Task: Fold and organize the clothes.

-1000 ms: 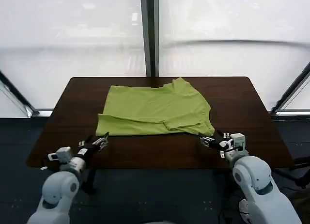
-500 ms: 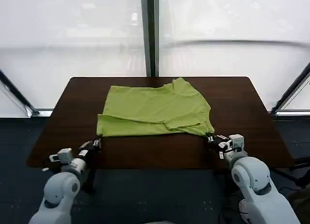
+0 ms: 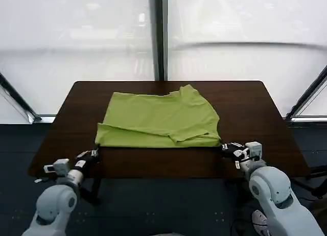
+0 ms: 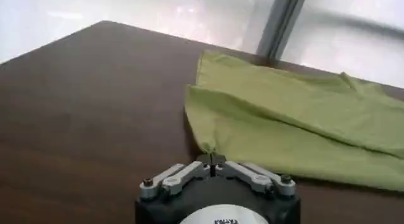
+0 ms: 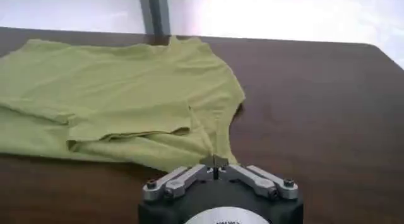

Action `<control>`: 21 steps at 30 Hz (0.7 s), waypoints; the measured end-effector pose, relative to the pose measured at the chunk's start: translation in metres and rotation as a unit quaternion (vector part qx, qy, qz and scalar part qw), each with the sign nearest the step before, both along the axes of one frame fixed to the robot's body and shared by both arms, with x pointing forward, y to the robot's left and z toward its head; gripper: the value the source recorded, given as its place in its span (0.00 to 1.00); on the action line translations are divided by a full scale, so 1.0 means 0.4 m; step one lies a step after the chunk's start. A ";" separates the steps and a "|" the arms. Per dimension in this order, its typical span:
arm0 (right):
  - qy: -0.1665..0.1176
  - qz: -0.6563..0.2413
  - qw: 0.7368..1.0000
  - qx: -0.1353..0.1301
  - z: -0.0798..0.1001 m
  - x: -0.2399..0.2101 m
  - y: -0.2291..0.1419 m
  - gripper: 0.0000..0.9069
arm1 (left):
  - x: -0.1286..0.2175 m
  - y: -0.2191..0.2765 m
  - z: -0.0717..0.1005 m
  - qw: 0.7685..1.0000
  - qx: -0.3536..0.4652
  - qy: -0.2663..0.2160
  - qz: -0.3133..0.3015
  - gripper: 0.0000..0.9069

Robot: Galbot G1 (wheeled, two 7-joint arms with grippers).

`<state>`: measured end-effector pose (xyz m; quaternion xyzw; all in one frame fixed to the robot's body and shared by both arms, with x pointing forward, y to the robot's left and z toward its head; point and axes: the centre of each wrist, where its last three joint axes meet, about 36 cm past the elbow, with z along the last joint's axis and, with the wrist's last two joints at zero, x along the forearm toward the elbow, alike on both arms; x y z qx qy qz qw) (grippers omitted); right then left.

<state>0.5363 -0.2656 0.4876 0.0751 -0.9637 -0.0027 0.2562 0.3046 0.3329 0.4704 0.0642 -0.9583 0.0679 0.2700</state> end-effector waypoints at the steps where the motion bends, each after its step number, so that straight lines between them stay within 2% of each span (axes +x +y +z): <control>1: 0.003 0.004 1.000 0.000 -0.002 0.021 0.010 0.97 | 0.028 0.003 0.009 1.000 -0.014 -0.009 -0.002 0.97; 7: 0.027 0.017 0.999 0.008 -0.009 0.128 0.064 0.97 | 0.227 0.031 0.039 0.997 -0.062 -0.046 -0.014 0.97; 15: 0.054 0.005 0.998 0.012 -0.044 0.181 0.088 0.97 | 0.469 0.023 -0.010 0.997 -0.071 -0.021 -0.035 0.97; 21: 0.066 0.008 0.998 0.015 -0.060 0.209 0.108 0.97 | 0.598 0.029 -0.031 0.997 -0.040 -0.011 -0.058 0.97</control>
